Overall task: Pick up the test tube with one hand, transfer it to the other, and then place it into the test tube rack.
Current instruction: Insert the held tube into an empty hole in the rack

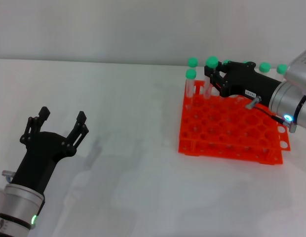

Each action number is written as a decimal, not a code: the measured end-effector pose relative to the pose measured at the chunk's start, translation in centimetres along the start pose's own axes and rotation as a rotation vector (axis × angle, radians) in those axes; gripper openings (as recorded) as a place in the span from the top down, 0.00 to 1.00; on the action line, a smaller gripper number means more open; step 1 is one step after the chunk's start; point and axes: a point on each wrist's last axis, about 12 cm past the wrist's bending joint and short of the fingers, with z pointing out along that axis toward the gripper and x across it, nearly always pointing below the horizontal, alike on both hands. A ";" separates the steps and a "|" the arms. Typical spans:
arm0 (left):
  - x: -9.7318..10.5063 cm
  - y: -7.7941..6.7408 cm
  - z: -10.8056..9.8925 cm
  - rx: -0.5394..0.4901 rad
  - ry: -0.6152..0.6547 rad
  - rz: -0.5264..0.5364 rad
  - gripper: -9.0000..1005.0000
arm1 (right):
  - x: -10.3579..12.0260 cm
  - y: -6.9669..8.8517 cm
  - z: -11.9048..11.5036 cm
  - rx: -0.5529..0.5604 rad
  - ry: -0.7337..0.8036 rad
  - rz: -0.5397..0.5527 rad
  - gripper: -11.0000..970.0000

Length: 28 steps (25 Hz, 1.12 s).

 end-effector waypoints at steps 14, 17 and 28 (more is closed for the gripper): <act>0.0 0.0 0.1 0.003 -0.002 0.000 0.11 | 0.8 0.8 0.5 -0.031 0.081 -0.056 0.69; 0.0 0.0 0.1 0.003 -0.002 0.000 0.11 | 0.9 0.8 0.5 -0.035 0.084 -0.059 0.69; 0.0 -0.1 0.1 0.004 -0.002 0.000 0.11 | 1.3 0.6 0.3 -0.021 0.112 -0.030 0.68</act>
